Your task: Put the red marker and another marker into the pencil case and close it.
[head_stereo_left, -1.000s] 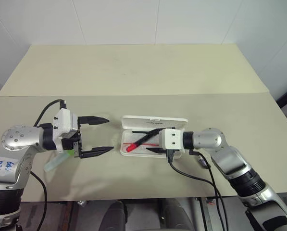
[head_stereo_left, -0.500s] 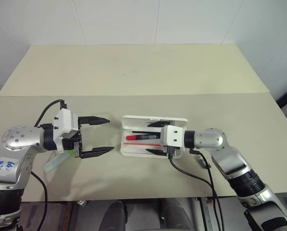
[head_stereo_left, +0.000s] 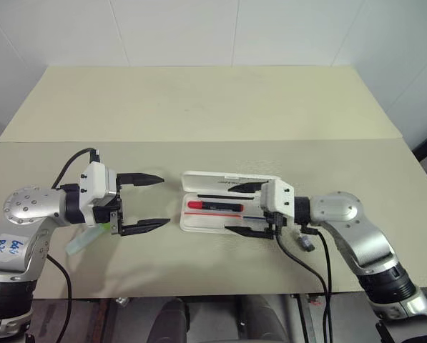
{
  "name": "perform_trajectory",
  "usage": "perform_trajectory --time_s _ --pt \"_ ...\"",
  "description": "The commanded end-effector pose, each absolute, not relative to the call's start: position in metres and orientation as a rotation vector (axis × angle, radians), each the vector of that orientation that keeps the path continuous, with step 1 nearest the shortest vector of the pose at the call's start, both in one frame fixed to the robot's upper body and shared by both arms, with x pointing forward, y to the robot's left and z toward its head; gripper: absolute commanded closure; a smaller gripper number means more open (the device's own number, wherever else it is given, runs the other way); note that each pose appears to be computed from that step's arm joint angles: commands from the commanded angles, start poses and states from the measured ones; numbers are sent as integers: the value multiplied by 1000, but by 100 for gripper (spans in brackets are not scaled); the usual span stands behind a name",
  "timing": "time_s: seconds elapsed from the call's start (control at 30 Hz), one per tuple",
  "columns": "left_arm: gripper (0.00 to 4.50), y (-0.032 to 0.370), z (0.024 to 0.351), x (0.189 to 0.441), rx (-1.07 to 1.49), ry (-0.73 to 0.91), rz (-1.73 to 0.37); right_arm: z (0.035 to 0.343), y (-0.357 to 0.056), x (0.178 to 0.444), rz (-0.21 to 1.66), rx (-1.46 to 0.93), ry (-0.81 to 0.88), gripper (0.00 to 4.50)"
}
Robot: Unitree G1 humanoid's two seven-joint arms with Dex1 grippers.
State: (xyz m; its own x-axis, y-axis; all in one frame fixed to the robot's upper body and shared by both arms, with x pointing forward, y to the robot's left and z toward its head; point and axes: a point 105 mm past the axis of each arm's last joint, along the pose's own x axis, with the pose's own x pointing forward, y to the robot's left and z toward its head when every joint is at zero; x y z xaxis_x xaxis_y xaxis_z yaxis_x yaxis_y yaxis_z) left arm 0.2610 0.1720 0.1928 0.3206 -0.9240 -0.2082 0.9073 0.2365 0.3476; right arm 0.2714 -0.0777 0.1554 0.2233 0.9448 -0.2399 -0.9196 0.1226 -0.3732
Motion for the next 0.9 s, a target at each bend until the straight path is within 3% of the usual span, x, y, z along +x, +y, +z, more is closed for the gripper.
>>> perform_trajectory --time_s 0.03,0.3,0.6,0.9 --pt "0 171 198 258 474 -73 -1269 174 -85 257 1410 -437 -101 4" --pt "0 189 189 256 519 40 -1205 202 -105 263 1372 -379 -140 4" --pt "0 254 169 252 625 389 -876 262 -122 292 1301 -354 -288 4" --pt "0 294 149 236 578 636 -613 263 -103 300 1369 -389 -327 4"
